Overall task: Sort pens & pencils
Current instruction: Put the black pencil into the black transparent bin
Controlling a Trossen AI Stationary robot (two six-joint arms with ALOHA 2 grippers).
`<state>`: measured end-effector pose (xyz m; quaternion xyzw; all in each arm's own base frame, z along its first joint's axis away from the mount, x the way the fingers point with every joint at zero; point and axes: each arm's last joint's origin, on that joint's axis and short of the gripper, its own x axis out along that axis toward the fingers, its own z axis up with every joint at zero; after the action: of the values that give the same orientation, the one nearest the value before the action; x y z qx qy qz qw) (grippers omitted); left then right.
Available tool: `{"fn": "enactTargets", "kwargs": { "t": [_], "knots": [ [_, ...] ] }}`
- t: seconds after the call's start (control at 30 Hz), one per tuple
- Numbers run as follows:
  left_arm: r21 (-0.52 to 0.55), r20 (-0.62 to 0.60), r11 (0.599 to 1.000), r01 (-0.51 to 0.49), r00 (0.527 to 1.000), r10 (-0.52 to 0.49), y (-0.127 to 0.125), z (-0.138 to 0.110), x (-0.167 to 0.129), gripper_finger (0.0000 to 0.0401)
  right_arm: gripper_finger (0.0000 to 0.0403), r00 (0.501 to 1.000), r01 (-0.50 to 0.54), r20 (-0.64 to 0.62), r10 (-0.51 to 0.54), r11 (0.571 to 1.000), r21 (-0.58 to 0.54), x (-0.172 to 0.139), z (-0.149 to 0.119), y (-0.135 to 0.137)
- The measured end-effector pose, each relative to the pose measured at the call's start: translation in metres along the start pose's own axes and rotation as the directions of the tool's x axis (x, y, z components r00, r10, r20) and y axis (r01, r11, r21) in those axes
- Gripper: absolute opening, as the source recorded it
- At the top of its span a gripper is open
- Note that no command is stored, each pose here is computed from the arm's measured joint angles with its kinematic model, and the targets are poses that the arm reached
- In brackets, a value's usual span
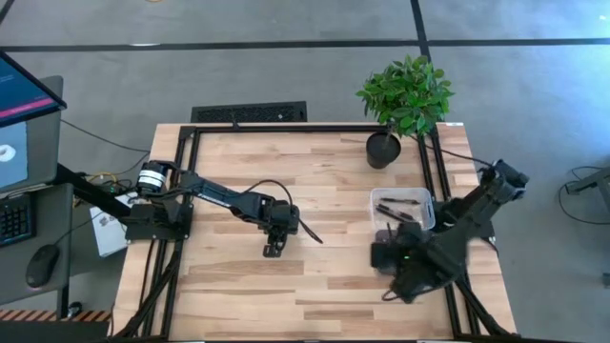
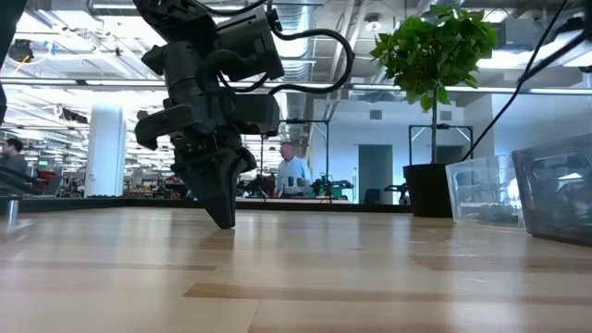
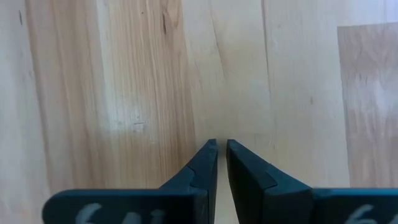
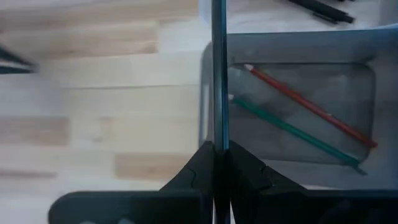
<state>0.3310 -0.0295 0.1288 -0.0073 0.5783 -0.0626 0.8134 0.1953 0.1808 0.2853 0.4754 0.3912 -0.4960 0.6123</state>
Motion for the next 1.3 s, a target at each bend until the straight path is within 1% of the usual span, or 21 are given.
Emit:
{"fn": "enactTargets", "kwargs": {
  "t": [0.03,0.1,0.17,0.23,0.37,0.53,0.63,0.73,0.8,0.9,1.03,1.17,1.3],
  "knots": [
    [-0.012,-0.003,1.0,0.012,1.0,-0.012,0.0,0.0,0.0,0.0029,0.0047,1.0,0.021,0.009,-0.021,1.0,0.004,0.005,-0.001,0.003],
    [-0.017,-0.007,0.999,0.042,0.999,-0.042,0.0,-0.001,0.0,0.0029,0.0047,0.995,0.095,0.004,-0.095,0.995,-0.009,0.014,-0.003,0.007],
    [-0.016,-0.014,0.999,0.045,0.999,-0.046,-0.001,-0.001,0.0,0.0029,0.0047,0.986,0.167,-0.013,-0.167,0.986,-0.016,0.02,-0.006,0.007],
    [-0.015,-0.02,0.999,0.046,0.999,-0.046,-0.001,-0.002,0.0,0.0029,0.0048,0.982,0.187,-0.03,-0.188,0.982,-0.029,0.022,-0.012,0.006],
    [-0.011,-0.028,0.999,0.045,0.999,-0.045,-0.001,-0.002,0.0,0.0029,0.0048,0.981,0.19,-0.031,-0.191,0.981,-0.05,0.019,-0.017,0.0],
    [0.038,-0.03,0.999,0.035,0.999,-0.034,-0.001,-0.002,0.0,0.0029,0.0048,0.97,0.241,-0.006,-0.245,0.957,-0.163,0.017,-0.017,-0.008],
    [0.082,-0.031,0.996,0.036,0.999,-0.034,-0.001,-0.002,0.0,0.0029,0.0048,0.958,0.281,0.03,-0.284,0.92,-0.273,0.016,-0.013,-0.011],
    [0.105,-0.031,0.994,0.037,0.999,-0.033,-0.001,-0.002,0.0,0.0029,0.0048,0.955,0.285,0.043,-0.294,0.866,-0.412,0.015,-0.011,-0.012],
    [0.105,-0.031,0.994,0.035,0.999,-0.032,-0.001,-0.002,0.0,0.0029,0.0048,0.953,0.281,0.038,-0.301,0.829,-0.483,0.017,-0.01,-0.01],
    [0.106,-0.031,0.994,0.034,0.999,-0.031,-0.001,-0.003,0.0,0.0029,0.0048,0.947,0.267,0.019,-0.321,0.752,-0.603,0.017,-0.009,-0.01],
    [0.106,-0.031,0.994,0.033,0.999,-0.03,-0.001,-0.002,0.0,0.0029,0.0048,0.941,0.237,0.001,-0.339,0.654,-0.718,0.017,-0.009,-0.01],
    [0.108,-0.031,0.994,0.033,0.999,-0.03,-0.001,-0.003,0.0,0.0029,0.0048,0.936,0.182,-0.013,-0.352,0.513,-0.839,0.017,-0.01,-0.011],
    [0.159,-0.031,0.987,0.034,0.999,-0.03,-0.001,-0.003,0.0,0.0029,0.0048,0.935,0.13,-0.013,-0.354,0.377,-0.917,0.017,-0.01,-0.011]
  ]
}}
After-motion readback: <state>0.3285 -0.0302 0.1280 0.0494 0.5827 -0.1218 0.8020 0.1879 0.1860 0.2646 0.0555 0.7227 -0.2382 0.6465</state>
